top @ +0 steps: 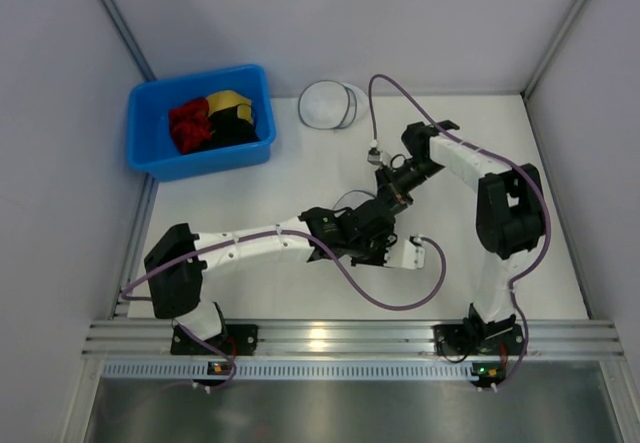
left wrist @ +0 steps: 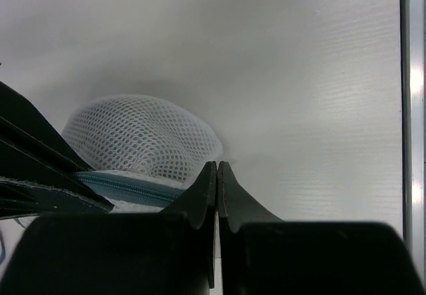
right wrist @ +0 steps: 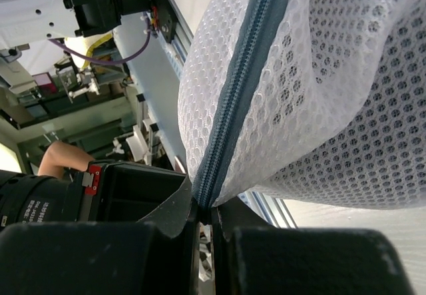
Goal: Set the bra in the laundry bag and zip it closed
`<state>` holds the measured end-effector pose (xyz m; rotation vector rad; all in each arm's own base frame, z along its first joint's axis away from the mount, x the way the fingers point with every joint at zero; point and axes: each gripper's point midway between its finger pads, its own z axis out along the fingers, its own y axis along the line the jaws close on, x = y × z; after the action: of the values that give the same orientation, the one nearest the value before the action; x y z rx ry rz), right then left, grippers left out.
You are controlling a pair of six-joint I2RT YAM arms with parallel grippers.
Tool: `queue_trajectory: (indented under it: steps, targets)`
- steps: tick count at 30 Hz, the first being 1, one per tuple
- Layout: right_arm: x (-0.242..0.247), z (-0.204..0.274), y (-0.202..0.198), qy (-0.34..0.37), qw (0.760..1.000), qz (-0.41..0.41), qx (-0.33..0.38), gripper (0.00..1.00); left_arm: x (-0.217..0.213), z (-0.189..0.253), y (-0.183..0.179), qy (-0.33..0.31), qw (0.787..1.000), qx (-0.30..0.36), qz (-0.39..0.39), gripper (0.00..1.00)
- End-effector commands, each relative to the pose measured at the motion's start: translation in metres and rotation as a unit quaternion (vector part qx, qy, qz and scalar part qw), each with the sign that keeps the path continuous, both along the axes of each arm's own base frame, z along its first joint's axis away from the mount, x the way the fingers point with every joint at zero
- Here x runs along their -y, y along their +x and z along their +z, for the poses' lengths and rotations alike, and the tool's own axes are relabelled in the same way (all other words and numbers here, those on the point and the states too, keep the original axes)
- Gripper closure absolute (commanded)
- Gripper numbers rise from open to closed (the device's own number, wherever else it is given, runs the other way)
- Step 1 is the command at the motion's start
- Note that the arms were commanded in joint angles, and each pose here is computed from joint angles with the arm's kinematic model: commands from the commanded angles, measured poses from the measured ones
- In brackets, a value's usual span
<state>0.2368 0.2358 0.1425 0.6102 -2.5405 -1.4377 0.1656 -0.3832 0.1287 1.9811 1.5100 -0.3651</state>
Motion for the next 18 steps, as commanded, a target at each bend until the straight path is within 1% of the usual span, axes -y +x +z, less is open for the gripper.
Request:
queue_trajectory:
  steps: [1,5,12,16,18]
  targets:
    - [0.007,0.014,0.044,0.021,0.994,-0.022,0.102,1.00,-0.017,-0.014,-0.043,0.058,0.995,-0.072,-0.032,1.00]
    - [0.010,0.015,0.044,0.018,0.994,-0.026,0.104,1.00,-0.021,-0.013,-0.041,0.063,0.995,-0.068,-0.040,1.00]
    - [0.022,0.009,0.060,0.006,0.993,-0.042,0.112,1.00,-0.041,-0.012,-0.060,0.081,0.988,-0.086,-0.098,1.00]
    - [0.029,0.006,0.067,0.004,0.993,-0.054,0.107,1.00,-0.049,-0.016,-0.063,0.095,0.986,-0.088,-0.108,1.00]
    - [0.028,0.006,0.067,0.005,0.993,-0.053,0.108,1.00,-0.047,-0.014,-0.058,0.096,0.988,-0.084,-0.092,0.83]
